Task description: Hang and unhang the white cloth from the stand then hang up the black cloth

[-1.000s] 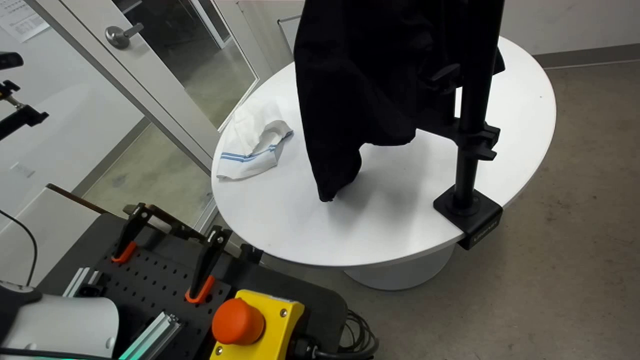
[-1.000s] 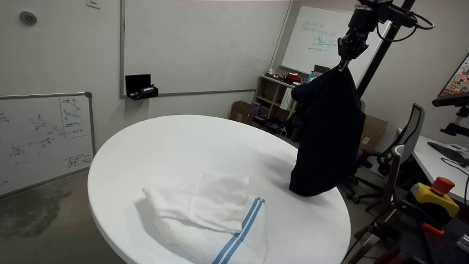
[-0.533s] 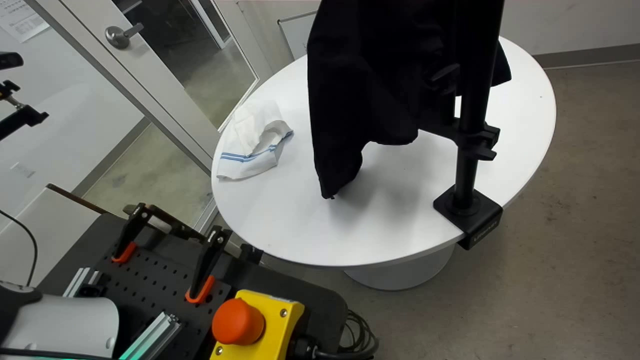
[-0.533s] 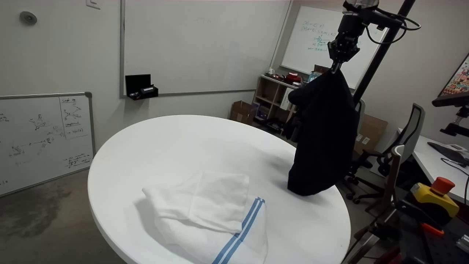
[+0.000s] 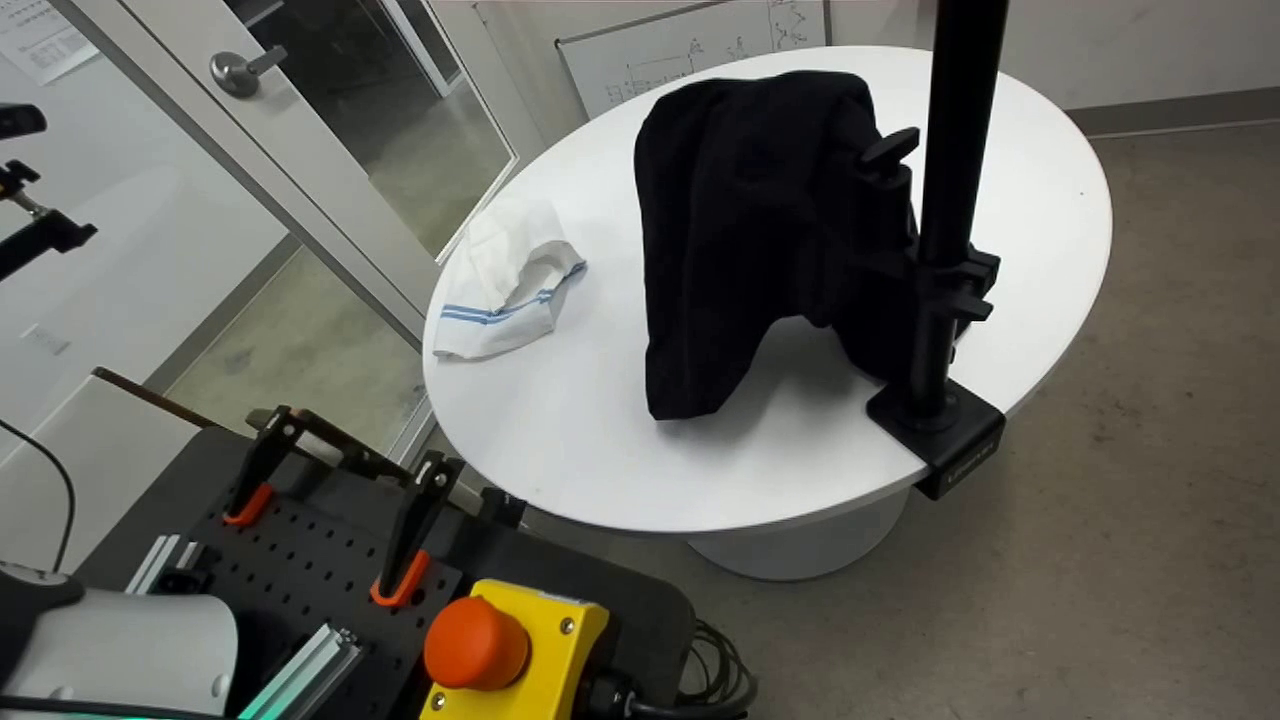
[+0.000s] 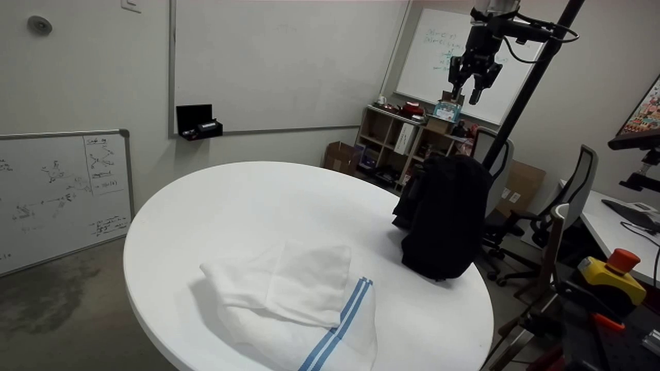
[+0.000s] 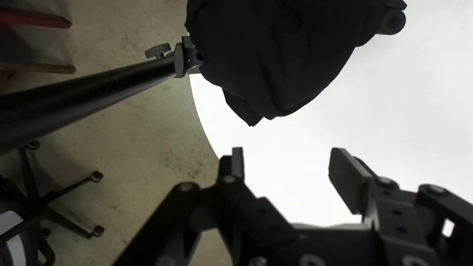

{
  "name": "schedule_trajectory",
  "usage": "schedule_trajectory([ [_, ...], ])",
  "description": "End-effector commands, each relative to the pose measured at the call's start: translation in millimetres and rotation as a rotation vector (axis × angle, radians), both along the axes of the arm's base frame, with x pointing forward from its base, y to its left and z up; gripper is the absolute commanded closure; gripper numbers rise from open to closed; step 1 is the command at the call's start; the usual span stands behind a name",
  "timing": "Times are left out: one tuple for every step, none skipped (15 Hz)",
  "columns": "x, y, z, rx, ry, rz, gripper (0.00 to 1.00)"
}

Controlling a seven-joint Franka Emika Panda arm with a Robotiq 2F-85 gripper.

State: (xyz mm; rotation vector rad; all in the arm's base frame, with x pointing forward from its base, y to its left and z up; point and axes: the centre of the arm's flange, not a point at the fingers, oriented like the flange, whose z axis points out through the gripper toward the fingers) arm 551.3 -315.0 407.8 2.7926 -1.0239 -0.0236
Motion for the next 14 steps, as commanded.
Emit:
schedule_trajectory([
  [15,-3,4,0.002,0.019,-0.029,0.08],
  [14,1,3,0.003,0.024,-0.013,0.01],
  [12,5,3,0.006,0.025,0.005,0.0],
  [10,12,1,0.018,0.028,0.036,0.0],
  [7,19,0,0.027,0.037,0.061,0.0],
  [4,26,-2,0.03,0.05,0.085,0.0],
  [1,35,-5,0.04,0.07,0.124,0.0],
  [0,42,-8,0.047,0.086,0.155,0.0],
  [-4,53,-10,0.051,0.102,0.192,0.0],
  [-6,63,-13,0.052,0.122,0.224,0.0],
  [10,43,-16,0.045,0.089,0.159,0.0],
  [8,50,-19,0.049,0.101,0.181,0.0],
  [8,56,-20,0.051,0.106,0.191,0.0],
  [7,59,-20,0.053,0.108,0.197,0.0],
])
